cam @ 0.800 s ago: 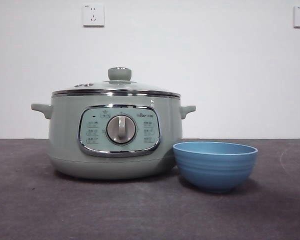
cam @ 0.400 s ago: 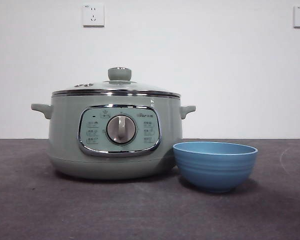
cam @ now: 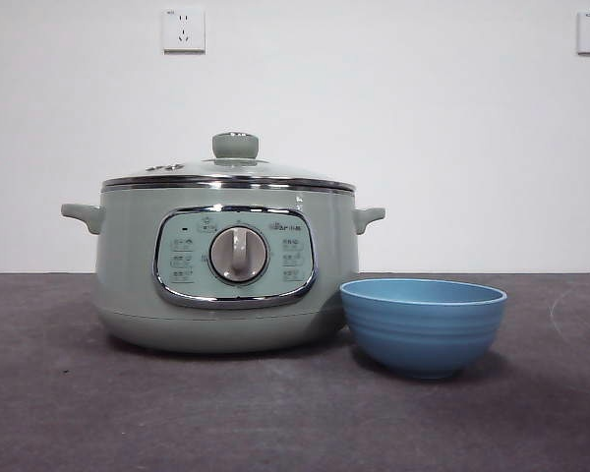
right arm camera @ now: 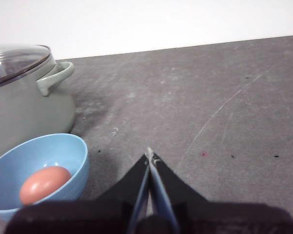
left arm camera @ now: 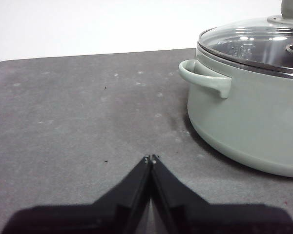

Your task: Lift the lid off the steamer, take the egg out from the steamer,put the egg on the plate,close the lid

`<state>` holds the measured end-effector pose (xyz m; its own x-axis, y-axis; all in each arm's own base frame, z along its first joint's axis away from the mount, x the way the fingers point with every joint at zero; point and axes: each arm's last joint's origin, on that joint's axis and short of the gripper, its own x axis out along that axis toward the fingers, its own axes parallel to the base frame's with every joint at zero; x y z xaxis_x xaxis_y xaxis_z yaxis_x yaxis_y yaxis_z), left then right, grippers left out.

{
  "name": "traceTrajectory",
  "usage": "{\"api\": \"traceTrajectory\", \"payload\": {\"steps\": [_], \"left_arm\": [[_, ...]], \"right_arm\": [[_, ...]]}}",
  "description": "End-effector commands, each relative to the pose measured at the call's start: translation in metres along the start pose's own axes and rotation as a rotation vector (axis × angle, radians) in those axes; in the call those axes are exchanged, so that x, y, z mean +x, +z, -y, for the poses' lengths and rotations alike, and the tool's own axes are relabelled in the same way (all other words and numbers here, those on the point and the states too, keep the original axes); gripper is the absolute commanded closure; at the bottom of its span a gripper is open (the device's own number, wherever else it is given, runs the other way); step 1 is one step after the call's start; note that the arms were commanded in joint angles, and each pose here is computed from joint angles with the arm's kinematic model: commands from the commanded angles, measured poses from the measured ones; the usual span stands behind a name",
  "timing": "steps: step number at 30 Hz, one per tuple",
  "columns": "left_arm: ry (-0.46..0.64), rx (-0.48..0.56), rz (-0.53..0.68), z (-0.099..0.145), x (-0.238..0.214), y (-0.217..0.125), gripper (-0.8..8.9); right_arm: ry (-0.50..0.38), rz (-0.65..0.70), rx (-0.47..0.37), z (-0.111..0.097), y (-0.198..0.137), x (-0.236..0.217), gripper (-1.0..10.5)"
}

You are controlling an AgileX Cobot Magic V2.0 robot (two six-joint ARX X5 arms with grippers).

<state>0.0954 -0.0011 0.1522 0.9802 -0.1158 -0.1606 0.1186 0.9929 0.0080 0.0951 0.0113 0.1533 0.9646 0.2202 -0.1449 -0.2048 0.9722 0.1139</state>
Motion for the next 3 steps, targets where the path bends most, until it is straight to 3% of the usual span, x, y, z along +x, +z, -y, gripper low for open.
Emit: {"api": "traceTrajectory", "payload": {"steps": [1,3], "left_arm": [[0.001,-0.006,-0.008,-0.0003,0.0012,-0.0041,8.17],[0.001,-0.006,-0.008,-0.0003,0.0012,-0.0041,8.17]], "right_arm": [[-0.001,-0.017,0.006,0.0005,-0.0042,0.0009,9.5],[-0.001,-0.017,0.006,0.0005,-0.0042,0.0009,9.5]]}}
